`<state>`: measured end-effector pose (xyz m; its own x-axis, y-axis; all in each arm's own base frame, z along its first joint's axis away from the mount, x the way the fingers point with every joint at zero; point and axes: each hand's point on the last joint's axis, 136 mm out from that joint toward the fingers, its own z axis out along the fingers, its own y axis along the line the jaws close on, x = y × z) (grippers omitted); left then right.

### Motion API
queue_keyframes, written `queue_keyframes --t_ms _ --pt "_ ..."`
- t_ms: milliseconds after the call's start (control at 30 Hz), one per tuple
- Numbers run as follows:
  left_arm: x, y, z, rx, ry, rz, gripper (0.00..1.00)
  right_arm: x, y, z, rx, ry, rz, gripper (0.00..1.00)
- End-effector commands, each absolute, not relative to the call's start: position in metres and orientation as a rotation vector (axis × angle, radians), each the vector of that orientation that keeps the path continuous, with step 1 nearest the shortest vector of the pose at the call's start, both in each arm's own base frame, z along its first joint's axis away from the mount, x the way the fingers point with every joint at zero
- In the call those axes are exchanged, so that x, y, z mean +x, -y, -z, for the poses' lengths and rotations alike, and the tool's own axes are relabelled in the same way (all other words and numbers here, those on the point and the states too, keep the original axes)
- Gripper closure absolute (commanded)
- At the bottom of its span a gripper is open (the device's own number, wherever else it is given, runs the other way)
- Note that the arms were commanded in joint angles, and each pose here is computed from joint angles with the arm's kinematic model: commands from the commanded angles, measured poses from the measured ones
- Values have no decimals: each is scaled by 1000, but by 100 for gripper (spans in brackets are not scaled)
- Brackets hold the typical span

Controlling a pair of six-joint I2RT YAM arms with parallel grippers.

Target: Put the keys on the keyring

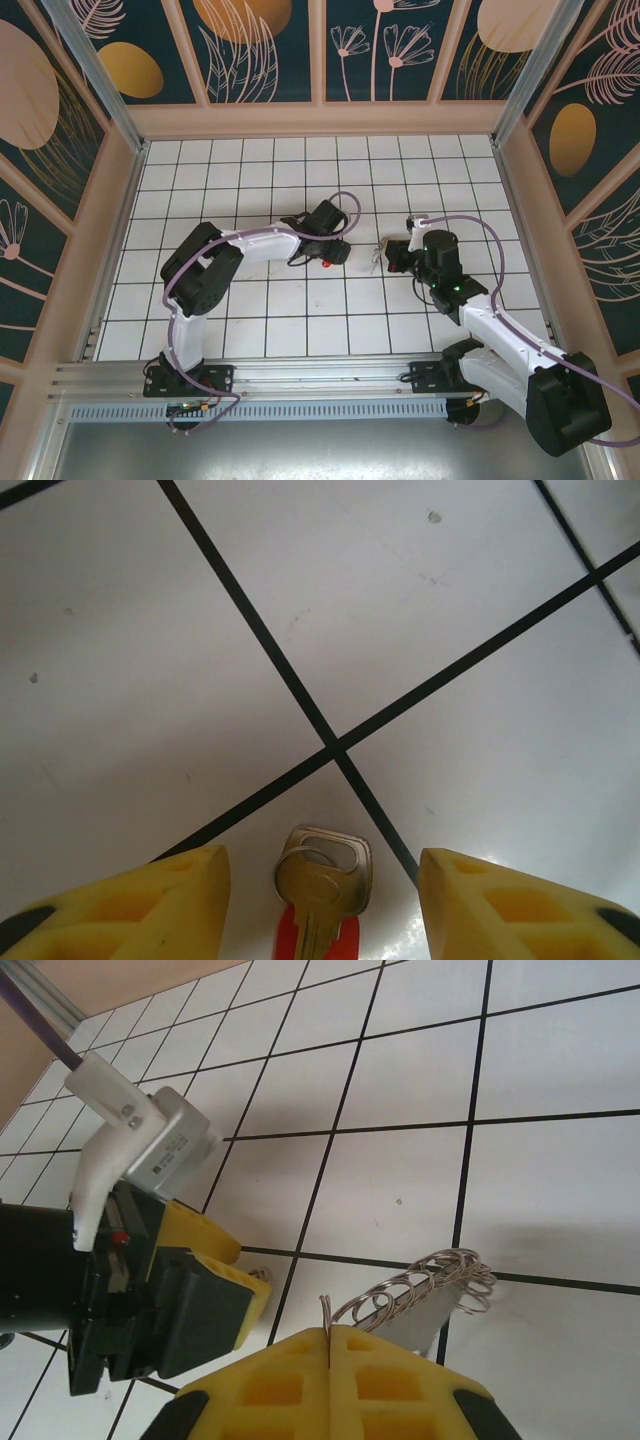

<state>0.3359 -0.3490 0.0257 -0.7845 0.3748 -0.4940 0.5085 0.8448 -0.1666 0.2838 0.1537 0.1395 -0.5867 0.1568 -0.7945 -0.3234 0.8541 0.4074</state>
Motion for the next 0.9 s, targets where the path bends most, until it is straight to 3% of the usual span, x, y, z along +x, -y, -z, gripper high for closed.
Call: queue_keyframes --t_ms 0,233,400,867 --pt "335 341 -17 676 -2594 298 50 285 -149 -144 -92 -2078 -646 100" --pt "331 341 -7 722 -2607 218 62 286 -148 -146 -97 -2074 -634 100" --pt "329 339 -9 710 -2607 222 79 287 -148 -147 -105 -2073 -624 100" --pt "299 324 -11 735 -2634 311 92 288 -149 -150 -116 -2067 -631 100"
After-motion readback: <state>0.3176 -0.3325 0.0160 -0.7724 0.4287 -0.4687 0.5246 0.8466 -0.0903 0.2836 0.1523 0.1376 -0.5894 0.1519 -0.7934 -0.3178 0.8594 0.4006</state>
